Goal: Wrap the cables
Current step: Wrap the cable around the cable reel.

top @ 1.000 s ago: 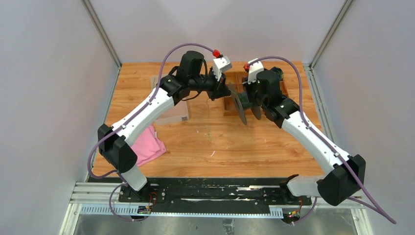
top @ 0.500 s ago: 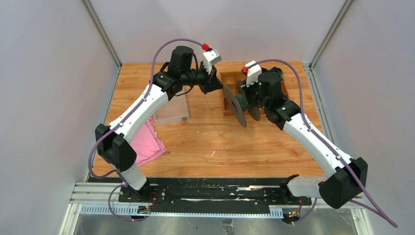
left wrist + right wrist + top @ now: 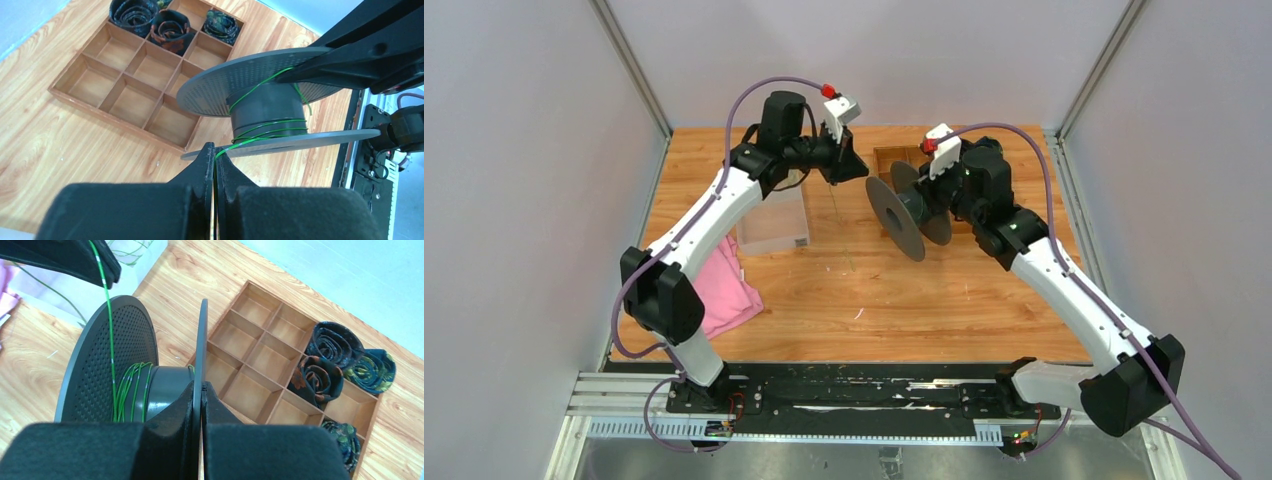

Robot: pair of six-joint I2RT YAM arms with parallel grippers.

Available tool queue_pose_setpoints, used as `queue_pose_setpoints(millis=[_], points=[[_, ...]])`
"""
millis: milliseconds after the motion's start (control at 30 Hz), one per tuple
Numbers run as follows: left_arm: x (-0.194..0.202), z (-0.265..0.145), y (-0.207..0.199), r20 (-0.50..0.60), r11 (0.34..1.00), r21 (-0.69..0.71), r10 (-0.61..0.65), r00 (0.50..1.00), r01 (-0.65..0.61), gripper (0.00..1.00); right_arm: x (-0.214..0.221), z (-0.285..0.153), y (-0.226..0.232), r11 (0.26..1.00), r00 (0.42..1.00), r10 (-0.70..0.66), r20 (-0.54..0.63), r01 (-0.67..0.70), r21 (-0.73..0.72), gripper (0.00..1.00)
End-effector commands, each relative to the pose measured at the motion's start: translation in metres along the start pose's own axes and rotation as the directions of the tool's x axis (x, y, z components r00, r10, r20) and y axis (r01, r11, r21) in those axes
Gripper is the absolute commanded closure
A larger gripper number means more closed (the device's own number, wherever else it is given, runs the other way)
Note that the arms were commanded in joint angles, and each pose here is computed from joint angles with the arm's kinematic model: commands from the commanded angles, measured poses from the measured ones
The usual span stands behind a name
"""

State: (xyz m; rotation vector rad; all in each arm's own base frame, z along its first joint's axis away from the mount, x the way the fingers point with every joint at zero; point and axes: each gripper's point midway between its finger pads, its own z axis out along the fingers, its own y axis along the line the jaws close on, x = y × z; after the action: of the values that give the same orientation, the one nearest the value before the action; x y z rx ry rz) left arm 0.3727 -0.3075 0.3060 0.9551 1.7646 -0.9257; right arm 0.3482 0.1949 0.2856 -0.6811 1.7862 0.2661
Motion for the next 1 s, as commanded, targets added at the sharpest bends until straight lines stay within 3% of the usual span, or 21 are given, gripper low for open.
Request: queue_pose_setpoints(millis=[0,433,967], points=[[-0.012,-0.007,0.037,0.072,0.996,-0.092,0.029,0.997,-0.022,0.96,-0.003,-0.015,0.000,0.998,1.000,0.025,-0.003,-0.025,-0.058,0.99],[0.017,-0.012,0.073,0.044,0.991,-0.126,-0.034,0.998,0.039,0.93,-0.019,-0.025,0.003,0.990,0.997,0.062,0.035,-0.057,-0.130,1.00],[0.065,-0.004,0.082,-0.021,0.989,-0.131,-0.069,0.997,0.066,0.92,-0.051,-0.034,-0.009,0.959,0.972,0.223,0.073,-0.205,-0.197,0.99]])
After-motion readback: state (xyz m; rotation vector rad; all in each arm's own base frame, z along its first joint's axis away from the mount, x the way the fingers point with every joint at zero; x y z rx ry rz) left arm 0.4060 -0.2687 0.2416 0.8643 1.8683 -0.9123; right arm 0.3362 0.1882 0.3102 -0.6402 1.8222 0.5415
